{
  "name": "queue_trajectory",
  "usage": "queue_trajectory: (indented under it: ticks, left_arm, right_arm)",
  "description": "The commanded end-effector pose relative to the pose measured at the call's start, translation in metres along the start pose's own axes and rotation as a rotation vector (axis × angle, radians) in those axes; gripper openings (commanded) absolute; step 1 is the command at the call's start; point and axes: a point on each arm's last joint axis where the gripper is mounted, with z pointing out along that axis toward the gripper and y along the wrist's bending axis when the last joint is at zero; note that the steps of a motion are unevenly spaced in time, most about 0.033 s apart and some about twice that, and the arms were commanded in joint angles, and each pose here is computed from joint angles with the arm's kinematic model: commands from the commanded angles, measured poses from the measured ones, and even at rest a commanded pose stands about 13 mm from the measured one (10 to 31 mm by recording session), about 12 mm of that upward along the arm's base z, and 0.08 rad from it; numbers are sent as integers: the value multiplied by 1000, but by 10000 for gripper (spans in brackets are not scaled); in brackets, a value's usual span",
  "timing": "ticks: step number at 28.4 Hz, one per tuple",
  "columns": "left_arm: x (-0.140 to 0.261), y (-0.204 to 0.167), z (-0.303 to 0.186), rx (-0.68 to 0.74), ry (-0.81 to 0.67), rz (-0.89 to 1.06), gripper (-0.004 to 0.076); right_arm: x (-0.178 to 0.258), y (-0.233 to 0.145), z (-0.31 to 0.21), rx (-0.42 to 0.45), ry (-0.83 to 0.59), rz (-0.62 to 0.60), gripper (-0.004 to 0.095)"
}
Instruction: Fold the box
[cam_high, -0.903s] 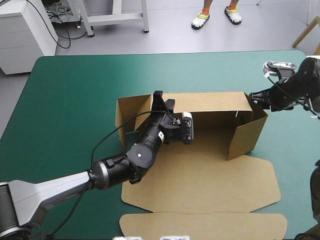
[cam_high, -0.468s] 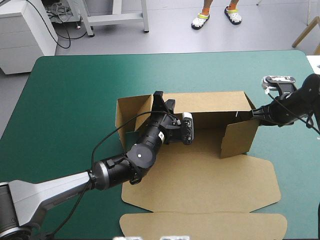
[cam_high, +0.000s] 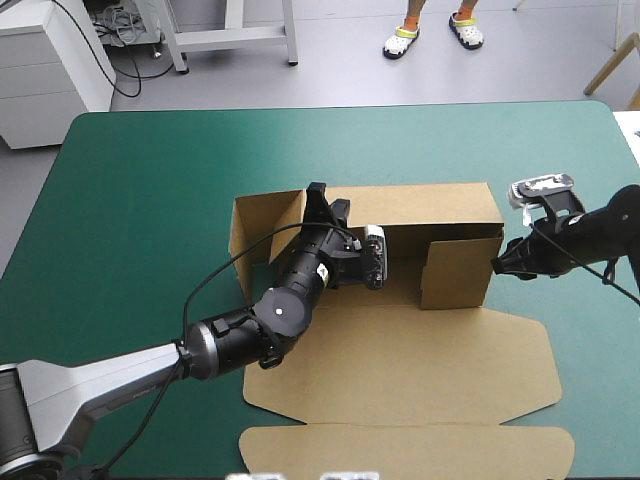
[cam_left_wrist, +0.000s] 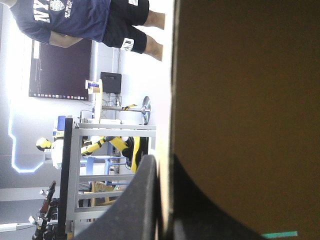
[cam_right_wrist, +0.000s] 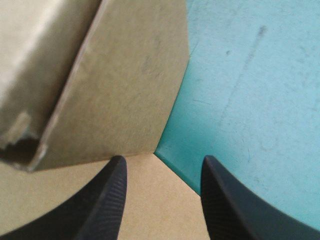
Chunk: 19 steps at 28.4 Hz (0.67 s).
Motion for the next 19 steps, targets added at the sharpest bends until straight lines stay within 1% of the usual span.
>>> queue_trajectory:
  ticks: [1,4,8,11,15,19]
  left_arm:
    - [-7,23,-12,-91,-55,18,-10]
    - [-7,23,-12,-91,-55,18,-10]
    - [-7,23,-12,-91,-55,18,-10]
    - [-7,23,-12,-91,-55,18,-10]
    - [-7,23,-12,-93,-56,22,-10]
    - [-8,23,-12,-95,-57,29,-10]
  right_arm:
    - [-4,5,-10,0,-90,-127,427]
    - [-6,2,-7,30,-122,-171,427]
    - [-7,2,-7,32,-129,-224,427]
    - [-6,6,-7,-1,-128,-260,427]
    - [-9,12,-8,-61,-169,-294,427]
    - [-10,12,-7,-66,-180,-304,427]
